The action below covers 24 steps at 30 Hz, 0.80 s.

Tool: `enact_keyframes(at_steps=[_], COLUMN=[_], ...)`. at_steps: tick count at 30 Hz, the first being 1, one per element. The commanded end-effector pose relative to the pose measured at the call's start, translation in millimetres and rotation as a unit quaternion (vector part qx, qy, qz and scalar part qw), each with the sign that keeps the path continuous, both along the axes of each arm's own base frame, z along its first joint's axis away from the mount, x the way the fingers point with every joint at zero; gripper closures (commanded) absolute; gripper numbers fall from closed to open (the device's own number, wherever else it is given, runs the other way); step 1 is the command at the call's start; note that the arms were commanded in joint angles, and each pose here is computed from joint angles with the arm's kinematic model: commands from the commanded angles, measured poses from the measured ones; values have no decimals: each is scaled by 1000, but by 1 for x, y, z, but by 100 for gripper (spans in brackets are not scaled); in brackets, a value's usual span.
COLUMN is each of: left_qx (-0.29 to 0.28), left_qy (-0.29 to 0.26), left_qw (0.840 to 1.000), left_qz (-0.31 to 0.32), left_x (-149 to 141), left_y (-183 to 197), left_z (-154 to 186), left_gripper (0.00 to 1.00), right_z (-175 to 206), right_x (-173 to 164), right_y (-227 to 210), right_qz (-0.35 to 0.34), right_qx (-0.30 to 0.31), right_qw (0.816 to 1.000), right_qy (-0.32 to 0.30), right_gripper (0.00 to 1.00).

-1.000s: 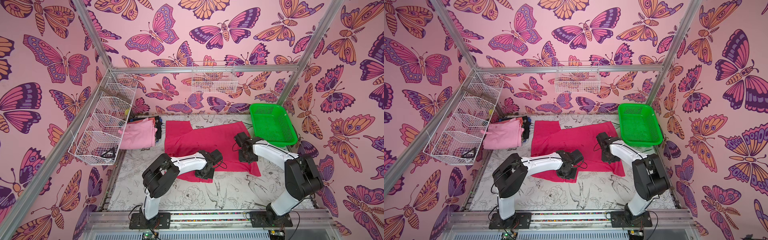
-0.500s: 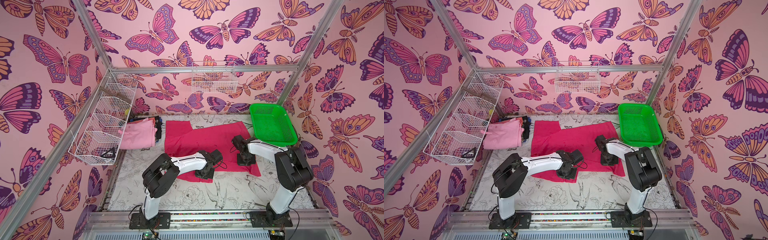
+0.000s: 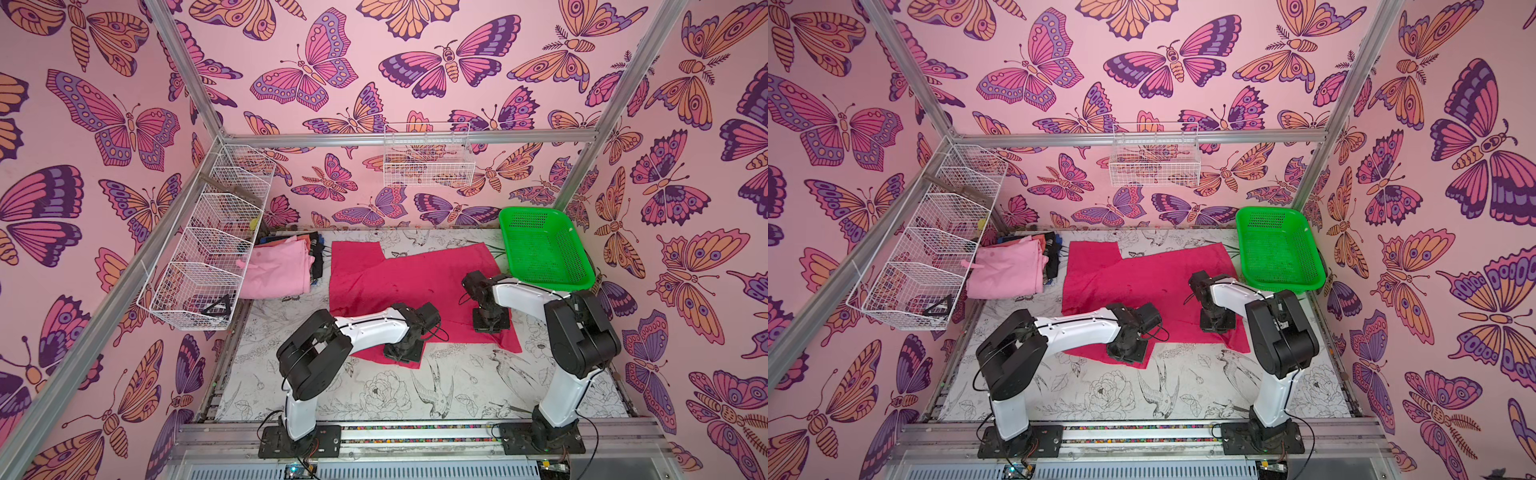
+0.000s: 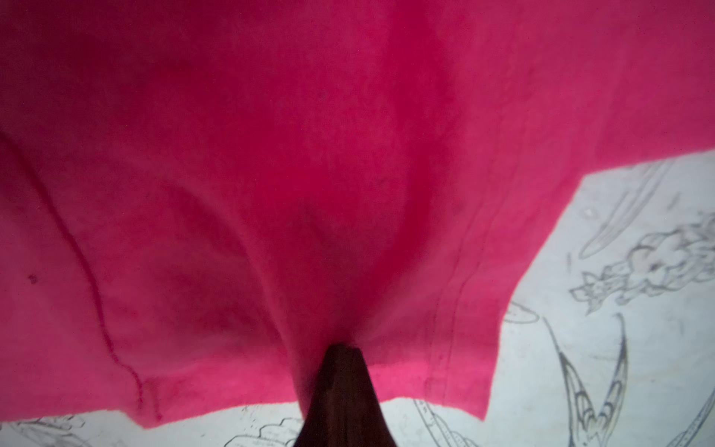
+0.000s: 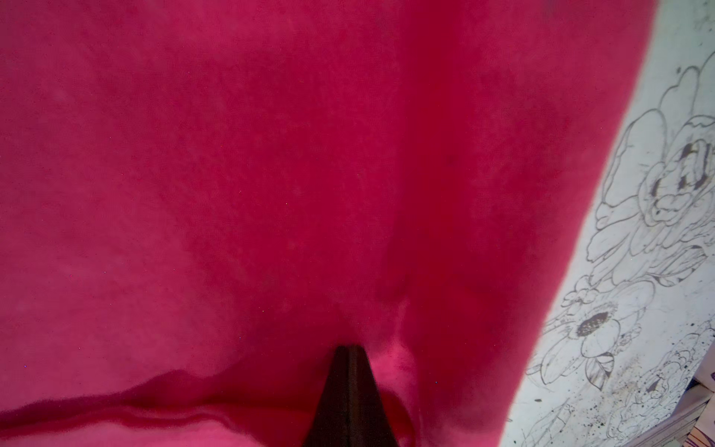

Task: Fold and stack t-shirts
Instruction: Flatten out the T-shirt at the center of the board.

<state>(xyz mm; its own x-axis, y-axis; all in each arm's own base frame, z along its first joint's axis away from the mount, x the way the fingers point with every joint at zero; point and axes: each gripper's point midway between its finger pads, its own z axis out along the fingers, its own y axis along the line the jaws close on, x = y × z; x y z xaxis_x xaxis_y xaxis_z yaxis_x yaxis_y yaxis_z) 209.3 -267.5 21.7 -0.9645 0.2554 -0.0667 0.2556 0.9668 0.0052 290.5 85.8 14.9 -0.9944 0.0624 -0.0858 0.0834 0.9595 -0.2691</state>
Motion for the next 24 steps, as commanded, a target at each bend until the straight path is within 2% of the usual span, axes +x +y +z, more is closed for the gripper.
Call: enact_keyframes(at_steps=[1,11,15,18,21,24], left_qx=[17,21,24,27,28,31], left_qy=[3,-12,-11,-14,-15,-13], left_qw=[1000,1000,1000,999,999,999], left_qz=[-2,-3,-9,-14,-19,-20], left_x=[-12,-17,-16,-13,-11,-11], left_y=[17,22,20,20,18,17], left_z=[15,31,27,26,25,22], left_gripper=[100,98,73,59,54,54], right_z=[-5,-6,-5,-5,-5,-5], right_x=[-3,-3,-3,-3,-4,-3], right_y=[2,4,3,3,4,4], right_qz=[-16,-17,-16,-16,-15,-15], right_qx=[8,15,13,15,15,17], right_qw=[1000,1000,1000,1000,1000,1000], right_qy=[17,18,17,15,15,14], right_gripper=[100,100,100,100,100,100])
